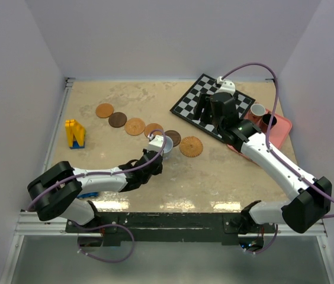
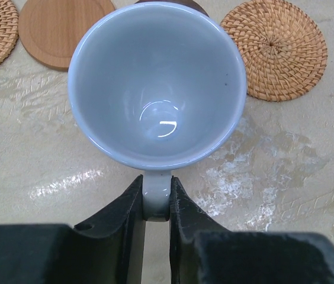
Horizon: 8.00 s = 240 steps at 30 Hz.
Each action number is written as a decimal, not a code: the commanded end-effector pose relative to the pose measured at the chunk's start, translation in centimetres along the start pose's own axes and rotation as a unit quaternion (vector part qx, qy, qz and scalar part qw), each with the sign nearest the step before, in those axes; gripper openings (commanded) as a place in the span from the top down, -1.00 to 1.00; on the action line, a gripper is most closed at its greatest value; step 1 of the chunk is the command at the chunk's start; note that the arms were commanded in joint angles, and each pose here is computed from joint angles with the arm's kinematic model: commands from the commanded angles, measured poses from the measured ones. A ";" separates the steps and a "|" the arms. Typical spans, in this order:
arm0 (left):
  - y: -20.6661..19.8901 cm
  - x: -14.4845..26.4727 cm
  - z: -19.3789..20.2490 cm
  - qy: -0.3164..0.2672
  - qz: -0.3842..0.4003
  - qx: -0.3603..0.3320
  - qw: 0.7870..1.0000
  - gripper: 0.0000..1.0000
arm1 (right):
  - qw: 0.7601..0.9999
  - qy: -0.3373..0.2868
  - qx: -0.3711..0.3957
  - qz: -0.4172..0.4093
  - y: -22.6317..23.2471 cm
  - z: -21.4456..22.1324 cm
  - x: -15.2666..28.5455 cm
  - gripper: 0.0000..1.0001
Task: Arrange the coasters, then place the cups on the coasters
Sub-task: Pick up the cup at the center of the board, then place the cup on the coaster, then pick up the cup at the center of the board.
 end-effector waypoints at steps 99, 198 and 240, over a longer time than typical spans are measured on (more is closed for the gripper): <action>30.7 -9.5 -20.2 -0.112 -0.170 0.023 0.979 1.00 | 0.995 -0.079 0.052 -0.011 -2.2 -0.1 2.3 -0.45; 31.8 -11.1 -14.8 -0.052 -0.181 0.076 0.979 0.67 | 0.996 -0.077 0.050 0.007 -2.8 0.4 2.3 -0.46; 29.4 -3.9 -20.5 -0.146 -0.185 0.062 0.970 -1.00 | 0.994 -0.104 0.041 0.010 -3.1 -0.9 3.8 -0.47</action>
Point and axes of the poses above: each gripper's point midway between its finger pads, its own x axis back along the fingers, its own y axis along the line the jaws close on, z = x × y, the point moved 8 cm from there along x, back along the fingers, and after that the axes turned 5 degrees about x, right-handed, at the moved point
